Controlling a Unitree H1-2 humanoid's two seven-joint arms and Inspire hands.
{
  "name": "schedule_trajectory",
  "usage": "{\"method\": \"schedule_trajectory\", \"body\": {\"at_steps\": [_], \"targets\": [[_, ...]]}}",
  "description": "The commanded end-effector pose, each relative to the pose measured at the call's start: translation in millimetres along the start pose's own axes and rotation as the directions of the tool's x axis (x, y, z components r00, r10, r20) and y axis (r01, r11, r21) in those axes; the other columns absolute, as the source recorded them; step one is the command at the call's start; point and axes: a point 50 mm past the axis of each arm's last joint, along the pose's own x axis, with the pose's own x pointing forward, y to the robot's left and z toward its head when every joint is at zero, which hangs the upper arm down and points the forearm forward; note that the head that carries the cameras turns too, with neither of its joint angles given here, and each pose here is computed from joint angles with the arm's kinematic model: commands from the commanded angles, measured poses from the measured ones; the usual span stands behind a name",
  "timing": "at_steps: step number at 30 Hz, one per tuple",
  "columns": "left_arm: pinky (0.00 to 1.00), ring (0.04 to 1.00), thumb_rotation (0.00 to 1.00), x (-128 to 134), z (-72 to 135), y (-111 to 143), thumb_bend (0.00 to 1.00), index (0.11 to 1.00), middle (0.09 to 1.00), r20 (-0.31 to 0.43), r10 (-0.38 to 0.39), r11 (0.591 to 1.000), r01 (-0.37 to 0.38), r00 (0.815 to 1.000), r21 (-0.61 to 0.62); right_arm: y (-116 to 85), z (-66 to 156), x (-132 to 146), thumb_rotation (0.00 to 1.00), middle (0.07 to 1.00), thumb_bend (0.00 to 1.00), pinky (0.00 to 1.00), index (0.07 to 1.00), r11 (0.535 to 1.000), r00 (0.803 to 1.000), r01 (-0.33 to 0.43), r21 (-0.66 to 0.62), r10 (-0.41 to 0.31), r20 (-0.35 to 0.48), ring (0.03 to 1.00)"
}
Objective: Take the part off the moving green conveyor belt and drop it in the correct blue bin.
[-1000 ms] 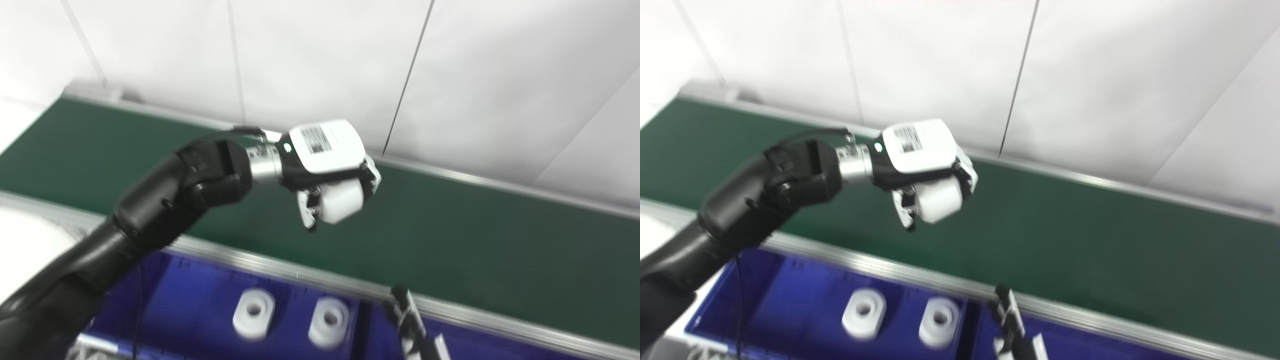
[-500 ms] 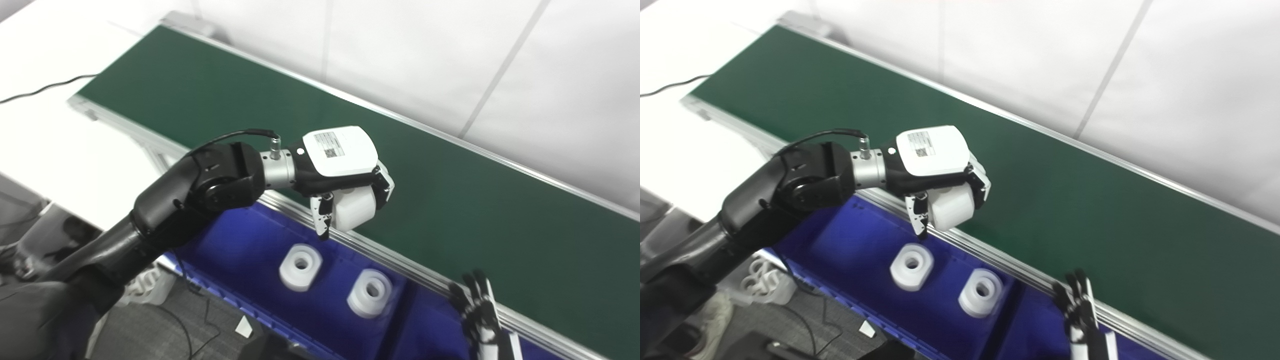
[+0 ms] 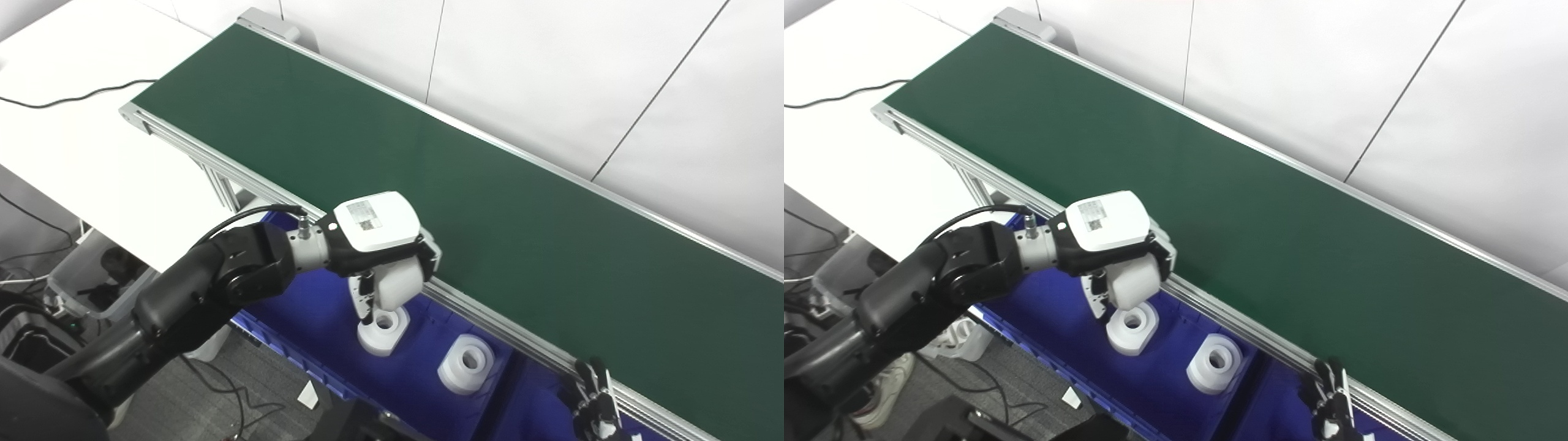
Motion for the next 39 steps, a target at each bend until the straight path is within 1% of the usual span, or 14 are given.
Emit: {"method": "schedule_trajectory", "body": {"at_steps": [1, 6, 9, 13, 18, 23, 26, 30, 32, 35, 36, 37, 38, 39], "targets": [[0.38, 0.405, 0.0, -7.2, -9.2, 5.9, 0.5, 0.511, 0.505, -0.023, 0.049, 0.998, -0.048, 0.999, 0.029, 0.4, 12.6, 1.1, 0.97, 0.955, 0.78, 0.86, 0.996, 1.0, 0.997, -0.006, -0.005, 0.006, 0.071, 0.894], [0.37, 0.409, 0.0, -19.1, -19.0, -5.6, 0.5, 0.513, 0.502, -0.053, 0.027, 0.999, -0.026, 0.998, 0.023, 0.1, 11.6, 2.0, 0.96, 0.955, 0.78, 0.87, 0.999, 1.0, 0.998, -0.008, -0.001, 0.008, 0.067, 0.901], [0.42, 0.43, 0.0, -26.7, -26.0, -20.2, 0.5, 0.486, 0.509, -0.079, 0.062, 0.996, -0.057, 0.995, 0.062, 0.4, 11.8, 2.6, 0.95, 0.954, 0.78, 0.87, 0.999, 1.0, 0.997, -0.013, -0.003, 0.013, 0.071, 0.9], [0.44, 0.435, 0.0, -32.6, -34.0, -36.5, 0.5, 0.479, 0.509, -0.105, 0.075, 0.993, -0.066, 0.992, 0.093, 1.1, 11.4, 3.7, 0.94, 0.957, 0.78, 0.87, 0.999, 1.0, 0.997, -0.019, 0.002, 0.019, 0.069, 0.903], [0.43, 0.457, 0.0, -43.0, -47.2, -60.7, 0.5, 0.467, 0.505, -0.115, 0.002, 0.996, 0.008, 0.993, 0.089, 1.7, 11.0, 4.8, 0.95, 0.957, 0.79, 0.88, 0.999, 1.0, 0.998, -0.018, 0.0, 0.018, 0.068, 0.9], [0.4, 0.426, 0.0, -54.8, -56.5, -78.1, 0.5, 0.504, 0.492, -0.119, -0.006, 0.997, 0.015, 0.993, 0.071, 4.8, 12.9, 6.1, 0.95, 0.955, 0.78, 0.87, 0.997, 1.0, 0.997, -0.02, 0.004, 0.02, 0.071, 0.898], [0.41, 0.426, 0.0, -59.6, -56.3, -83.5, 0.5, 0.508, 0.493, -0.137, -0.018, 0.998, 0.027, 0.99, 0.063, 5.7, 15.5, 6.4, 0.95, 0.956, 0.77, 0.87, 1.0, 1.0, 0.996, -0.027, -0.002, 0.027, 0.08, 0.9], [0.39, 0.413, 0.0, -58.5, -53.5, -85.5, 0.5, 0.512, 0.5, -0.134, -0.02, 0.998, 0.028, 0.991, 0.058, 4.8, 15.7, 7.3, 0.97, 0.959, 0.78, 0.88, 1.0, 1.0, 0.997, -0.03, -0.008, 0.031, 0.078, 0.902], [0.4, 0.419, 0.0, -56.4, -51.1, -83.8, 0.5, 0.508, 0.504, -0.109, -0.052, 0.998, 0.057, 0.993, 0.041, 4.0, 14.8, 7.2, 0.97, 0.962, 0.78, 0.89, 1.0, 1.0, 0.997, -0.031, -0.004, 0.031, 0.076, 0.905], [0.43, 0.436, 0.0, -52.2, -47.5, -78.6, 0.5, 0.499, 0.506, -0.103, -0.176, 0.984, 0.176, 0.979, -0.013, 3.2, 14.5, 7.4, 0.97, 0.96, 0.78, 0.89, 1.0, 1.0, 0.997, -0.026, -0.007, 0.027, 0.075, 0.903], [0.47, 0.516, 0.04, -51.0, -45.9, -76.1, 0.51, 0.496, 0.574, -0.105, -0.203, 0.979, 0.201, 0.974, -0.028, 3.1, 14.8, 7.5, 0.97, 0.958, 0.78, 0.88, 1.0, 1.0, 0.997, -0.025, -0.007, 0.026, 0.074, 0.901], [0.52, 0.584, 0.14, -50.0, -44.4, -73.6, 0.74, 0.557, 0.632, -0.106, -0.216, 0.976, 0.213, 0.971, -0.04, 3.1, 15.1, 7.6, 0.97, 0.956, 0.78, 0.88, 1.0, 1.0, 0.997, -0.024, -0.007, 0.025, 0.075, 0.9], [0.52, 0.593, 0.15, -49.3, -42.7, -71.0, 0.78, 0.57, 0.639, -0.103, -0.223, 0.974, 0.219, 0.969, -0.049, 3.0, 15.4, 7.7, 0.96, 0.955, 0.78, 0.88, 1.0, 1.0, 0.997, -0.024, -0.007, 0.025, 0.076, 0.9], [0.55, 0.625, 0.2, -48.7, -41.2, -68.6, 0.88, 0.606, 0.664, -0.096, -0.222, 0.975, 0.218, 0.97, -0.05, 3.0, 15.5, 7.7, 0.96, 0.955, 0.78, 0.88, 1.0, 1.0, 0.997, -0.025, -0.009, 0.025, 0.077, 0.9]]}}
